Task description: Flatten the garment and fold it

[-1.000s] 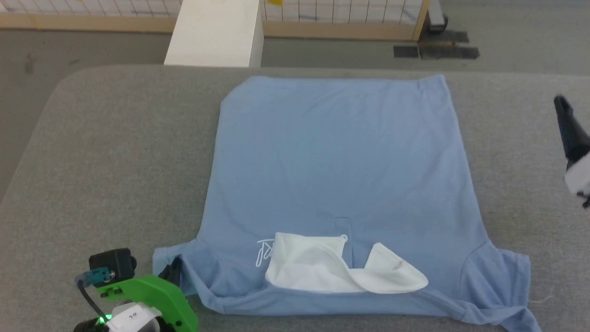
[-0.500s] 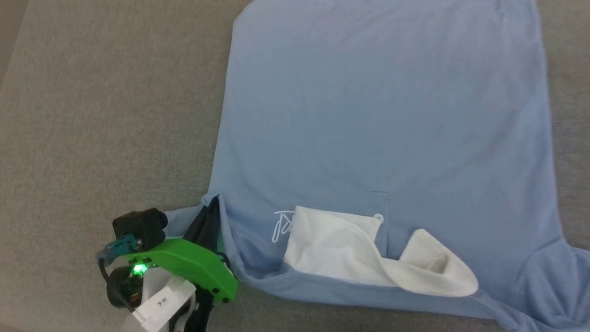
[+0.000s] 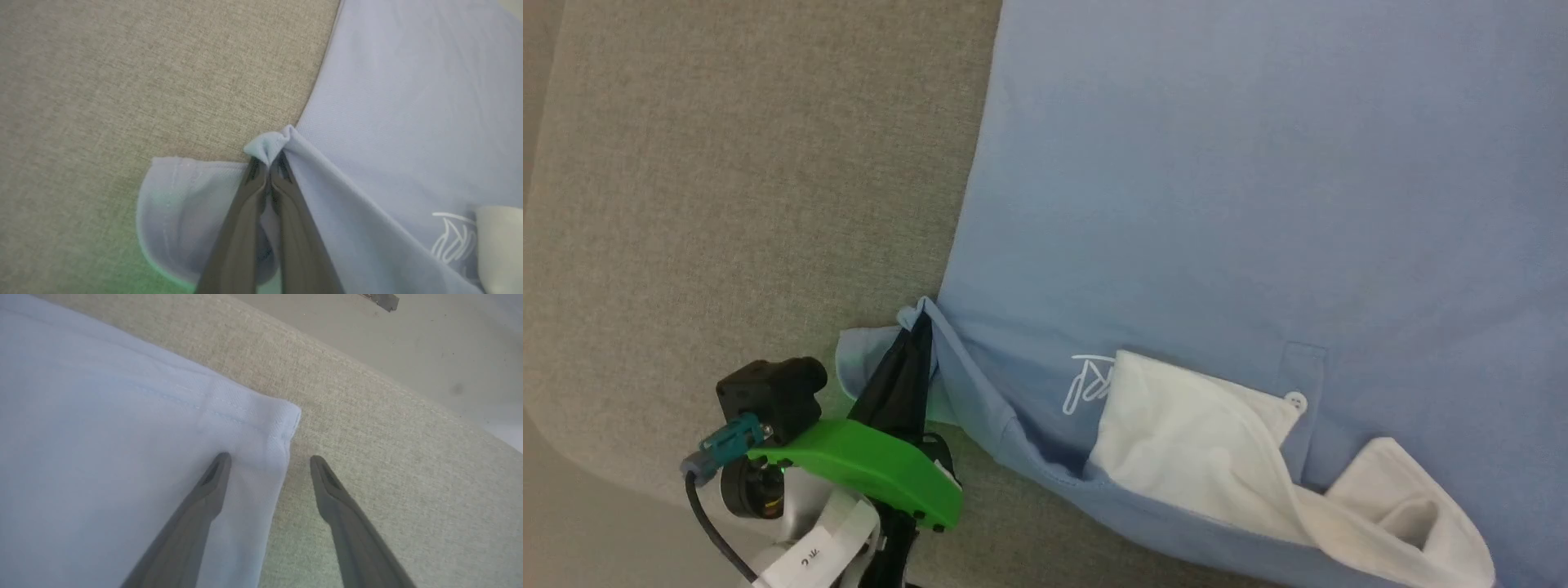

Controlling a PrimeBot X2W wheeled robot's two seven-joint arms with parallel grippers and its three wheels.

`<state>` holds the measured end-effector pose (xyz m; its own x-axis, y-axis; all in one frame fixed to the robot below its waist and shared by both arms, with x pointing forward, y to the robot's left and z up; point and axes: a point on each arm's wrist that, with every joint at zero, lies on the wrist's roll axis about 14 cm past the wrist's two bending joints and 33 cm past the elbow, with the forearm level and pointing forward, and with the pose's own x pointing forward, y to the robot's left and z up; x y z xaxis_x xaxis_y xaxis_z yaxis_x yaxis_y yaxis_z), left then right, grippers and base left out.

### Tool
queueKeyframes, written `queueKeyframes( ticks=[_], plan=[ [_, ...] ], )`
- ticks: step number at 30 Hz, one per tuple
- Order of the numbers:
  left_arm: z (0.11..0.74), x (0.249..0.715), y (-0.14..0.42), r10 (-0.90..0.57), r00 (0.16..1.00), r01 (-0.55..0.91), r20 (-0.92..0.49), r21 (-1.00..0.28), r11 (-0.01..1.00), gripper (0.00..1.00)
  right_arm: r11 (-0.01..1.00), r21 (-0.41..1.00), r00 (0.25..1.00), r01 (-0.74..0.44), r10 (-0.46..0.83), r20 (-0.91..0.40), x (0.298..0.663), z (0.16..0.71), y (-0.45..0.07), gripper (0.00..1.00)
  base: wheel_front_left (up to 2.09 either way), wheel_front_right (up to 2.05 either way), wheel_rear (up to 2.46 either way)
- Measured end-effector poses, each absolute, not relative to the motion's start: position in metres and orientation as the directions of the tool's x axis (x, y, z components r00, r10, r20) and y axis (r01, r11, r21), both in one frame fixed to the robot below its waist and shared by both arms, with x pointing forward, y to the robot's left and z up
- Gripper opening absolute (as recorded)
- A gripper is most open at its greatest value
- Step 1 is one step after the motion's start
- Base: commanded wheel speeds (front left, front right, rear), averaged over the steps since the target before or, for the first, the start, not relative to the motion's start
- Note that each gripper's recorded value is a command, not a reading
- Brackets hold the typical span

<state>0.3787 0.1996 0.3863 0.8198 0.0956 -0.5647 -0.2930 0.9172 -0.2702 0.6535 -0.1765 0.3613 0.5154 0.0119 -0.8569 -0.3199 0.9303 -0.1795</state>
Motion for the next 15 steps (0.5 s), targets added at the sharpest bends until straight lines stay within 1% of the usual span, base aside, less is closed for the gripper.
queueKeyframes(
  ticks=[4, 7, 8, 9, 10, 15],
  plan=[
    [0.38, 0.375, 0.204, 0.114, 0.803, -0.314, -0.585, -0.253, 0.915, 0.0, 0.922, -0.185, 0.489, -0.341, 0.006, -0.872, 0.66, 0.352, -0.171, 1.0, 0.0, 0.0, 0.0],
    [0.376, 0.374, 0.206, 0.126, 0.796, -0.327, -0.593, -0.245, 0.913, 0.0, 0.925, -0.157, 0.451, -0.345, 0.016, -0.893, 0.658, 0.345, -0.166, 1.0, 0.0, 0.0, 0.0],
    [0.376, 0.374, 0.207, 0.129, 0.795, -0.329, -0.593, -0.243, 0.912, 0.0, 0.928, -0.15, 0.443, -0.342, 0.018, -0.896, 0.658, 0.345, -0.167, 0.37, 0.0, 0.0, 0.0],
    [0.375, 0.374, 0.207, 0.129, 0.794, -0.33, -0.594, -0.243, 0.912, 0.0, 0.93, -0.144, 0.439, -0.337, 0.02, -0.898, 0.658, 0.345, -0.167, 0.23, 0.0, 0.0, 0.0],
    [0.374, 0.374, 0.207, 0.128, 0.794, -0.329, -0.595, -0.243, 0.912, 0.0, 0.931, -0.144, 0.438, -0.335, 0.019, -0.899, 0.658, 0.346, -0.167, 0.0, 0.0, 0.0, 0.0],
    [0.375, 0.376, 0.206, 0.12, 0.797, -0.321, -0.592, -0.248, 0.914, 0.0, 0.936, -0.136, 0.442, -0.326, 0.023, -0.897, 0.652, 0.353, -0.166, 0.0, 0.0, 0.0, 0.0]
  ],
)
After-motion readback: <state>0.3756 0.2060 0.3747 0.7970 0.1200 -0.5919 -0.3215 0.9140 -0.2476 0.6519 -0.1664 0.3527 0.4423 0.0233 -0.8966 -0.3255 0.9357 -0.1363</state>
